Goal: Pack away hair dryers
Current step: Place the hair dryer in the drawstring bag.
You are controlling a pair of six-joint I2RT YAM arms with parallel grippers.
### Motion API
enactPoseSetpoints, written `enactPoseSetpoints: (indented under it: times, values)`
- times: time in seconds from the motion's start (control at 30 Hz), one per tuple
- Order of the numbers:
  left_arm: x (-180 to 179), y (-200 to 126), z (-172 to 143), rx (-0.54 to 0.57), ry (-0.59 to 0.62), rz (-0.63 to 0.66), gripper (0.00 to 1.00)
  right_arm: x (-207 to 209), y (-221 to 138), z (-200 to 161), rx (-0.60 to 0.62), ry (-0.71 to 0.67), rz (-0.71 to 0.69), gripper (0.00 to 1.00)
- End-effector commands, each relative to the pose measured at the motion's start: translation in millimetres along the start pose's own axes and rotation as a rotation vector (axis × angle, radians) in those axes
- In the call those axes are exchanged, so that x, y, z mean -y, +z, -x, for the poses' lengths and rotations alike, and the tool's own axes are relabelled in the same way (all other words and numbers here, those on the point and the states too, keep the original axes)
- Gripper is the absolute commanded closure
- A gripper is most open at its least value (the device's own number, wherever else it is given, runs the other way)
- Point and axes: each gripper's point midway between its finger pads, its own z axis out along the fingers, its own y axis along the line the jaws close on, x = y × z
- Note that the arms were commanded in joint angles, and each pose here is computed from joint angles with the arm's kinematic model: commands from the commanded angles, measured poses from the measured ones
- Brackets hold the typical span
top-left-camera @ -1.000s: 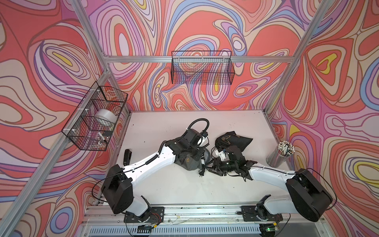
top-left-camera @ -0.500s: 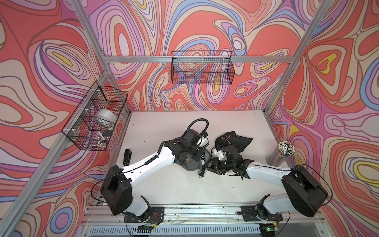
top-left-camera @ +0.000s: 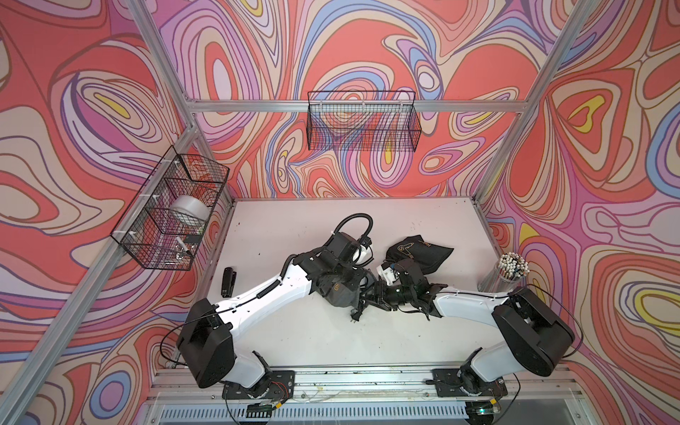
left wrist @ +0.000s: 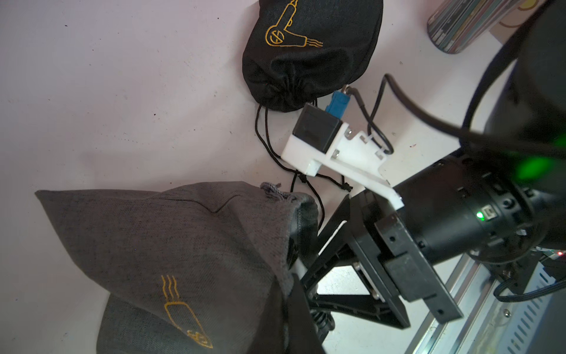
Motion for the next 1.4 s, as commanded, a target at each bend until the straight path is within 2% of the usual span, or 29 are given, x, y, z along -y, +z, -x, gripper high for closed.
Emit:
enactPoseSetpoints:
  times: [0.0, 0.4, 0.67, 0.83, 0.97, 1.17, 1.37]
  values:
    - [5.7, -9.6, 18.3, 0.080, -0.016, -0.035, 1.00, -11.9, 4.3, 3.9, 0.011, -0.010, 0.040, 0.50]
    - [7.0, -15.1, 25.1, 0.126, -0.043, -0.043, 1.00, -27.2, 8.2, 12.1, 0.046, 0.017, 0.128, 0.50]
    - [8.7, -19.3, 35.7, 0.181, -0.076, -0.055, 1.00, -15.4, 17.9, 6.4, 0.035, 0.060, 0.126, 0.51]
    - [13.2, -21.8, 41.0, 0.221, -0.108, -0.088, 1.00, -20.4, 21.4, 14.9, 0.070, 0.073, 0.166, 0.53]
    - [13.0, -22.1, 34.7, 0.213, -0.123, -0.091, 1.00, -22.6, 23.8, 18.5, 0.082, 0.086, 0.195, 0.59]
    - [9.7, -23.8, 28.6, 0.211, -0.121, -0.084, 1.00, -29.8, 20.1, 21.2, 0.101, 0.087, 0.226, 0.76]
    - [3.8, -22.0, 9.1, 0.132, -0.078, -0.056, 1.00, -43.4, 11.0, 17.2, 0.083, 0.064, 0.245, 0.82]
